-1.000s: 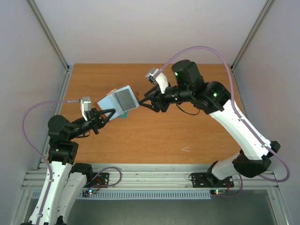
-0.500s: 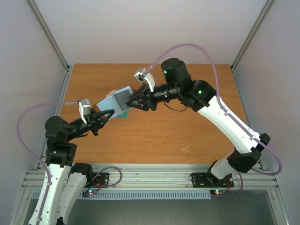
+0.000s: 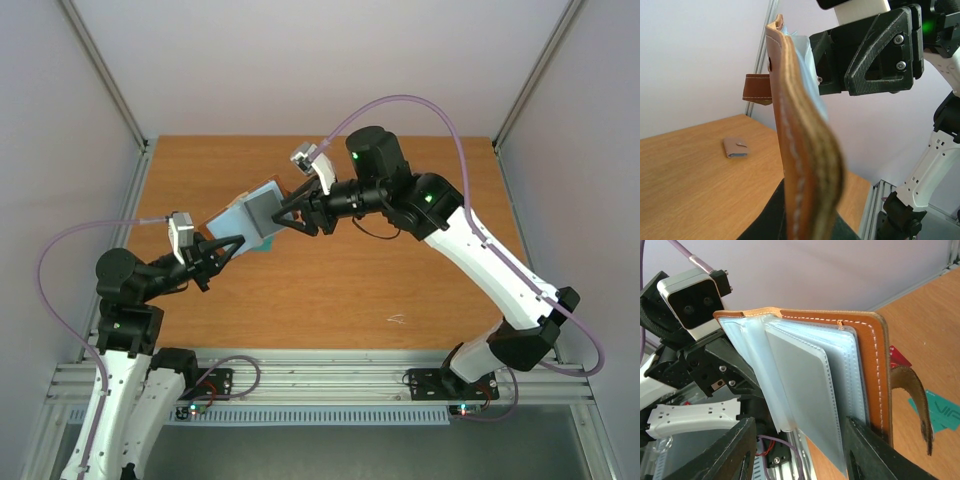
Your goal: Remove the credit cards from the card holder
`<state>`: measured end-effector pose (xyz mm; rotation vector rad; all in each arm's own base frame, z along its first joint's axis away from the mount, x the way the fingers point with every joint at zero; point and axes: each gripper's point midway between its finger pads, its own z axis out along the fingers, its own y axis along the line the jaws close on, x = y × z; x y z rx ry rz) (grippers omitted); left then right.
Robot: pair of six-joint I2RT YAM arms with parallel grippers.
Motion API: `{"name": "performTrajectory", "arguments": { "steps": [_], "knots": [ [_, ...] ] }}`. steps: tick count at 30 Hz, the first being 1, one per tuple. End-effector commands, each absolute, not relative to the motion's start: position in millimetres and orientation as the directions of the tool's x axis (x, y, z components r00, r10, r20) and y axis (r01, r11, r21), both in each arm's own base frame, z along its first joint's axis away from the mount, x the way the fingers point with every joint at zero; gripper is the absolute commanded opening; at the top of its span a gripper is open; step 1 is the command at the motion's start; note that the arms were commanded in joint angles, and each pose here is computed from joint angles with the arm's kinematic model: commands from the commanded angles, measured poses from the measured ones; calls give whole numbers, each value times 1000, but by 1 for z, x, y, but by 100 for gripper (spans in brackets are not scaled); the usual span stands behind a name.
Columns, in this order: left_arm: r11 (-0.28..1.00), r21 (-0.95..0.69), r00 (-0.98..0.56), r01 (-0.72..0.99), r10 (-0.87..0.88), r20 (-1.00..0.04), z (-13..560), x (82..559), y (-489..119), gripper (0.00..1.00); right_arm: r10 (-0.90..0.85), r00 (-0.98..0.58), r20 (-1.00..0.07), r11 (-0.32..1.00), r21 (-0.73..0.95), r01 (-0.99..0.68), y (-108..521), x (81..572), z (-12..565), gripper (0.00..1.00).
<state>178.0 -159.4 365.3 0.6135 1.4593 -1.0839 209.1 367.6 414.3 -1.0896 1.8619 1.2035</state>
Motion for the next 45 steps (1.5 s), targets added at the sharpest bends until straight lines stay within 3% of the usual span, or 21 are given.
{"name": "performTrajectory", "arguments": {
  "steps": [1,10,13,25,31,36,45],
  "knots": [
    [412,-181,-106,893,-200,-974,386,164,-161,0,-274,-429,-861,184,391,-902,373,207,425,49],
    [457,-229,-138,859,-223,-965,381,175,-156,0,-312,-414,-855,-17,440,-898,384,174,431,33],
    [465,-234,-141,854,-226,-964,380,177,-156,0,-318,-394,-862,-75,437,-896,390,161,434,32],
    [454,-235,-139,860,-234,-962,382,176,-156,0,-347,-358,-867,94,348,-933,418,175,418,37],
    [402,-228,-119,887,-279,-953,396,171,-159,0,-350,-320,-881,61,319,-946,413,168,430,38],
    [383,-205,-95,901,-286,-953,406,165,-160,0,-335,-299,-894,175,252,-952,392,181,438,35],
    [347,-166,-71,923,-269,-961,409,155,-163,0,-359,-330,-873,175,284,-943,386,186,435,35]
  ]
}}
